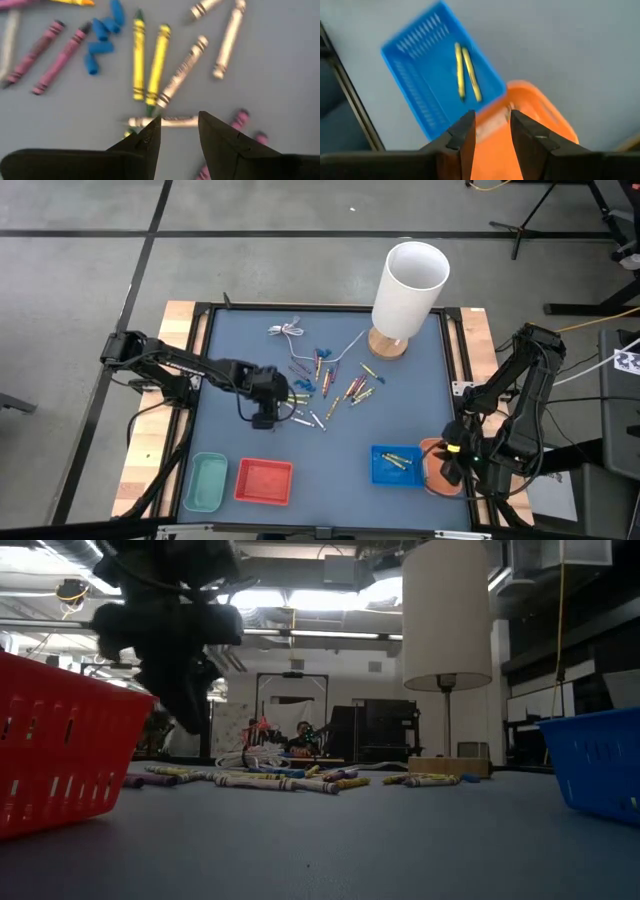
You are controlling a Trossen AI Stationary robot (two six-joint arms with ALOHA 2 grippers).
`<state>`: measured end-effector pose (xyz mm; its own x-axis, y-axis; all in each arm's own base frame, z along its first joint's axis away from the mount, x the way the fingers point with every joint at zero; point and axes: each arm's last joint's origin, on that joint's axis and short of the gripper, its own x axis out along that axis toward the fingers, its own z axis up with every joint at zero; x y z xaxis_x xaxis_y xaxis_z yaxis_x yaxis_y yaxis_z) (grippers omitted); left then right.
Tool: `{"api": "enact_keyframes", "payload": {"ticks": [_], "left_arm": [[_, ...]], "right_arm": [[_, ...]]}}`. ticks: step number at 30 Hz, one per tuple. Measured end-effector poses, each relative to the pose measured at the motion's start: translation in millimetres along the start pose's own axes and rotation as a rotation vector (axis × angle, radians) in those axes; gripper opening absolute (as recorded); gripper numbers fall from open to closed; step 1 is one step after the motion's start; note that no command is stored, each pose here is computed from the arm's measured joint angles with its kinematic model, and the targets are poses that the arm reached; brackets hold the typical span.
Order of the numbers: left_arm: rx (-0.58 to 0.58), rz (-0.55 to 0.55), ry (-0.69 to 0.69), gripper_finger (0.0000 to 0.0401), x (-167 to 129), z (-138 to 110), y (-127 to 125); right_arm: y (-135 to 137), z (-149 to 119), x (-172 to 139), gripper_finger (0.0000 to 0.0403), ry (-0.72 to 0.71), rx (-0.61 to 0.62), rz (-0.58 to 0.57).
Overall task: Sort crayons
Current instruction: Put the red crayon into the red basket
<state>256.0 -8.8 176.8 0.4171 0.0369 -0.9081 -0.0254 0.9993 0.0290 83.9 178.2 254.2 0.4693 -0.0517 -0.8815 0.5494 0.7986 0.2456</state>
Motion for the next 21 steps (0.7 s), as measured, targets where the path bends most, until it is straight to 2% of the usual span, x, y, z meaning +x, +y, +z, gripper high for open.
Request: {"api": "enact_keyframes", "payload": {"ticks": [5, 12, 21], "left_arm": [[0.034, -0.07, 0.07, 0.0116, 11, -20, -2], [0.033, -0.075, 0.096, 0.0116, 25, -44, -1], [0.019, -0.097, 0.098, 0.0116, 29, -51, -3]], "right_arm": [[1, 4, 0, 0.0122, -0.152, -0.084, 0.033], [2, 9, -2, 0.0122, -0.326, -0.192, 0.051], [4, 24, 5, 0.0122, -0.383, -0.157, 0.008]]}}
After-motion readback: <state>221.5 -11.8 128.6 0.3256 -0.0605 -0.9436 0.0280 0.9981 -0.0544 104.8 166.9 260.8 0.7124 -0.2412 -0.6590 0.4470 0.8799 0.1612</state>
